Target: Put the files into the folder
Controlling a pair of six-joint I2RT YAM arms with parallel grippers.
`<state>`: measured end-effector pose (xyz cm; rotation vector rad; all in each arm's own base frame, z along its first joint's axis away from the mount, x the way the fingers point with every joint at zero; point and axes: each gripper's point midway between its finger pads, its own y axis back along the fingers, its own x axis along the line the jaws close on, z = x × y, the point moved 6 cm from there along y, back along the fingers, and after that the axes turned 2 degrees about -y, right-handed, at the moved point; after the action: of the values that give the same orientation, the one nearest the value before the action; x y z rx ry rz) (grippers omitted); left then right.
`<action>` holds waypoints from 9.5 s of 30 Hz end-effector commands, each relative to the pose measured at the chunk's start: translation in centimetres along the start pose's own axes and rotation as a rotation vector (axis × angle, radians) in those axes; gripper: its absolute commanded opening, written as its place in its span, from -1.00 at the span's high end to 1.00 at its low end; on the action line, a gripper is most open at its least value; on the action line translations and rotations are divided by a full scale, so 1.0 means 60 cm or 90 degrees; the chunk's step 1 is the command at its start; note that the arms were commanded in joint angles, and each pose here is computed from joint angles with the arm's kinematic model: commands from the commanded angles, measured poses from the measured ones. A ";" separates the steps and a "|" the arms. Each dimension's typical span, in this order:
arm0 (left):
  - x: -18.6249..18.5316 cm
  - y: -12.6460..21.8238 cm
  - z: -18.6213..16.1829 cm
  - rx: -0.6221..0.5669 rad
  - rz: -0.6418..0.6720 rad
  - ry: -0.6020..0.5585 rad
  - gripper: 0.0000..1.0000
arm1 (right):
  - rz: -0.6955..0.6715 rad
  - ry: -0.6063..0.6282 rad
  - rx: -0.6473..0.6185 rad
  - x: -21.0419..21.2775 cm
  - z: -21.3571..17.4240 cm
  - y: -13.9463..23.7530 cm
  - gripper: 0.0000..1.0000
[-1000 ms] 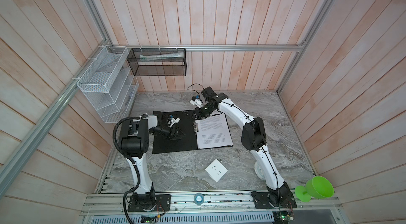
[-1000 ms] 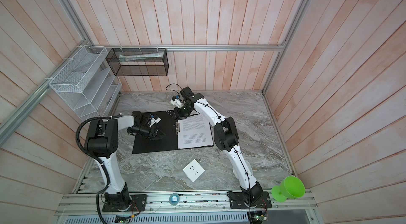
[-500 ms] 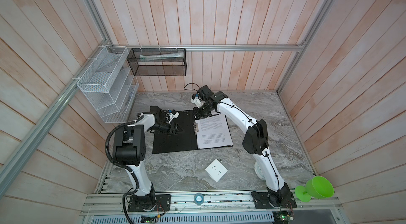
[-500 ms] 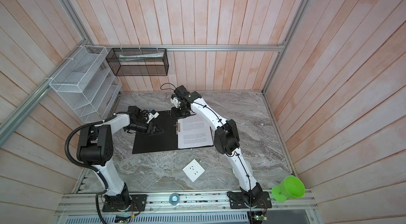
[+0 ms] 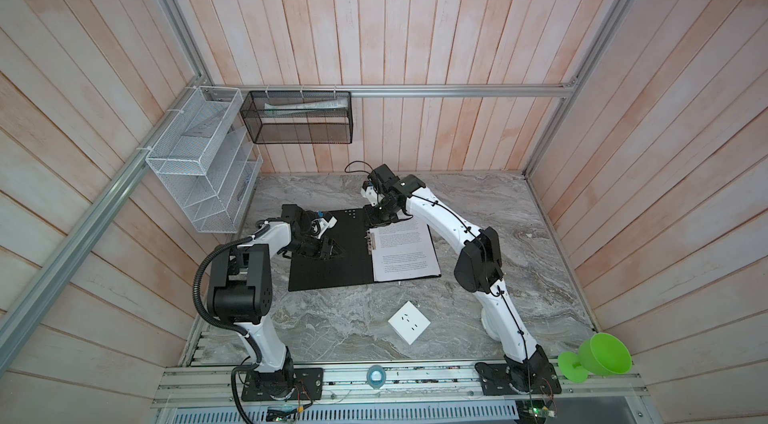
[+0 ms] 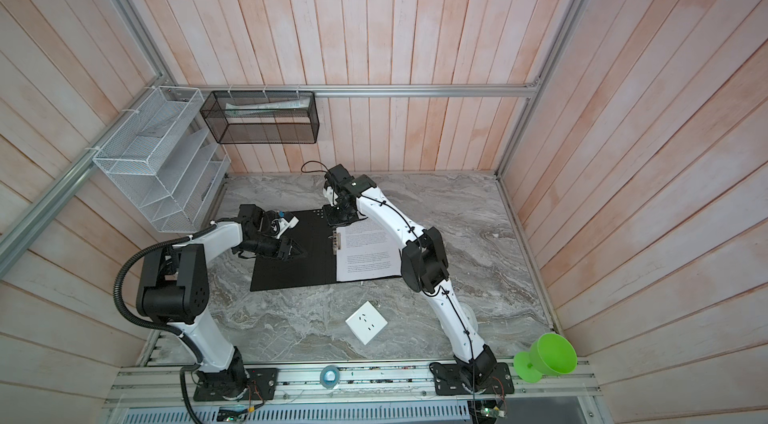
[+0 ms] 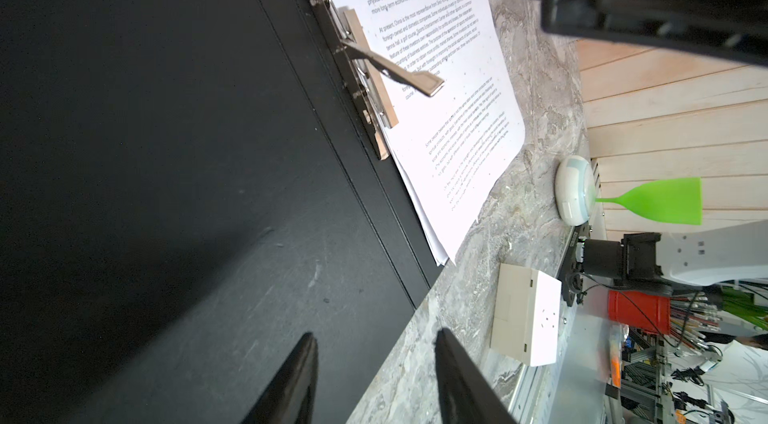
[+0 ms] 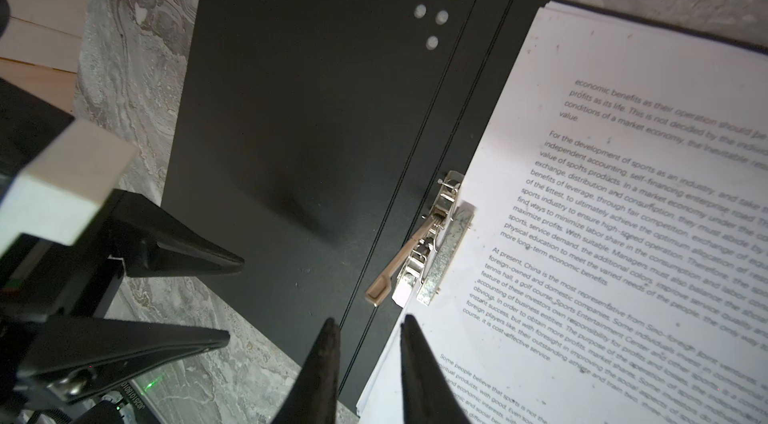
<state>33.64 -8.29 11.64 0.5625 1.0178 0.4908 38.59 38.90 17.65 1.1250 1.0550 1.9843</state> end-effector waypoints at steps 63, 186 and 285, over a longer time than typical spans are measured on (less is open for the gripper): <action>0.033 -0.060 -0.017 0.030 0.028 0.000 -0.04 | -0.113 0.024 0.058 -0.007 -0.042 -0.068 0.61; 0.059 -0.081 -0.019 0.034 -0.029 0.053 -0.03 | -0.236 0.106 0.213 -0.049 -0.128 -0.135 0.92; 0.041 0.120 -0.011 -0.016 0.128 0.080 -0.59 | -0.165 -0.082 -0.063 -0.131 -0.018 0.171 0.32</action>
<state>34.43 -2.58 14.40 0.5875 1.0606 0.6859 40.66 30.13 22.86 0.9815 0.9597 1.7849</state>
